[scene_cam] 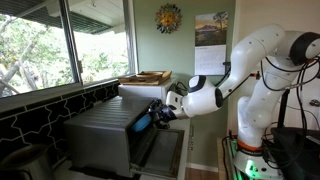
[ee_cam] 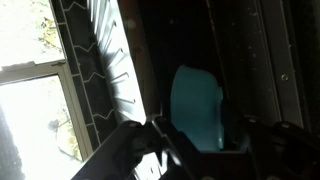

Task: Pick the blue bowl from the top tray of the oven and turn it right side up, put the blue bowl back onto the top tray of the oven

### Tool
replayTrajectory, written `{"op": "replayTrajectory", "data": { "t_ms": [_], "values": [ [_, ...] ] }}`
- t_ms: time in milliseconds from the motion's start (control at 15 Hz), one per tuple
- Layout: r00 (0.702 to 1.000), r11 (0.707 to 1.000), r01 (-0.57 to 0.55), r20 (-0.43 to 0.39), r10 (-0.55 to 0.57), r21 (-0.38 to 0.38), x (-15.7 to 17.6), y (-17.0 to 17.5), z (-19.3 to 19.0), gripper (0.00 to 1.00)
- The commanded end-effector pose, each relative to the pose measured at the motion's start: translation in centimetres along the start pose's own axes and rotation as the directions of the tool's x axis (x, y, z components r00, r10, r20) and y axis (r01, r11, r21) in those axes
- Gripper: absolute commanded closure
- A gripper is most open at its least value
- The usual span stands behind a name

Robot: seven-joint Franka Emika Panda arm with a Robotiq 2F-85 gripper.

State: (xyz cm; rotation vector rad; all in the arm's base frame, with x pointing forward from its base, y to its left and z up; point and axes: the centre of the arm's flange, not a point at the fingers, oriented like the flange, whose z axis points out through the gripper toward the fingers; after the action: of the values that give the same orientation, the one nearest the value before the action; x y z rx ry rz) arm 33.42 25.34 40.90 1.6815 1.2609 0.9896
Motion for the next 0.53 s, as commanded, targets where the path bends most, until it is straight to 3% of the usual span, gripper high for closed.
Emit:
{"op": "replayTrajectory", "data": {
  "t_ms": [0, 267, 400, 467],
  "values": [
    [1.0, 1.0, 0.0, -0.009, 0.0, -0.007, 0.12, -1.73, 1.82, 0.73],
    [1.0, 1.0, 0.008, -0.003, -0.008, -0.012, -0.02, -1.83, 2.53, 0.57],
    [1.0, 1.0, 0.012, -0.003, -0.012, -0.014, 0.08, -1.61, 2.7, 0.22],
    [1.0, 1.0, 0.014, -0.006, -0.014, -0.005, 0.11, -1.48, 2.68, 0.17]
  ]
}}
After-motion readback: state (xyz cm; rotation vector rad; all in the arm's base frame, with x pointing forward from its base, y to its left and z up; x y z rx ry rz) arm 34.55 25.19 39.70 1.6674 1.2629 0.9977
